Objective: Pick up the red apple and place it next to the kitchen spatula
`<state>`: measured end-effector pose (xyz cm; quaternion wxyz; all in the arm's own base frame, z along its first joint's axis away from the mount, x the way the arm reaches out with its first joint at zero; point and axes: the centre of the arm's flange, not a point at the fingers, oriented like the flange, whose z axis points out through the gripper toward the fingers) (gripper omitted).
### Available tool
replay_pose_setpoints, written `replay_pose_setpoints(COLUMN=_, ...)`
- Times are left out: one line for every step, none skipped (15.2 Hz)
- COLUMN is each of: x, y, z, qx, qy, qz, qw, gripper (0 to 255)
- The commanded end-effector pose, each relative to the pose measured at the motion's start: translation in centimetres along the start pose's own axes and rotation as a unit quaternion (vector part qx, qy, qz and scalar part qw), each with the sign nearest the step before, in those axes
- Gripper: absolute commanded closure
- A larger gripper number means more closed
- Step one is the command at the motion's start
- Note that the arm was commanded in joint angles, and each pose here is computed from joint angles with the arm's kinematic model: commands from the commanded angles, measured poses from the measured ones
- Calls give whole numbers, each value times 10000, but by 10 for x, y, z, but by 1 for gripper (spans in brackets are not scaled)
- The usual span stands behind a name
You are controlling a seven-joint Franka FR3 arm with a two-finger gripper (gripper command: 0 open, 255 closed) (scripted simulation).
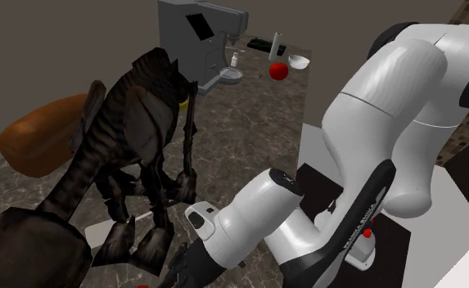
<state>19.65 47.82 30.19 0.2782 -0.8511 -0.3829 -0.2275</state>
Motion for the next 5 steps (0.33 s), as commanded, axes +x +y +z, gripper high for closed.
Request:
replay_pose_setpoints(x=5, y=0, z=-7, qx=-27, qy=-32, qz=29, qw=10000, gripper=255)
replay_pose_setpoints(x=8, y=-2, z=-11, qx=-27, qy=-32, qz=29, qw=10000, gripper=255)
replay_pose_setpoints(x=11, y=-3, z=-15, qx=-27, qy=-32, qz=29, qw=10000, gripper=255)
replay_pose_setpoints(x=14, y=-5, z=-19, qx=-27, qy=-32, qz=29, qw=10000, gripper=255)
replay_pose_setpoints(x=18, y=-6, z=-23, qx=-27, qy=-31, qz=29, qw=10000, gripper=255)
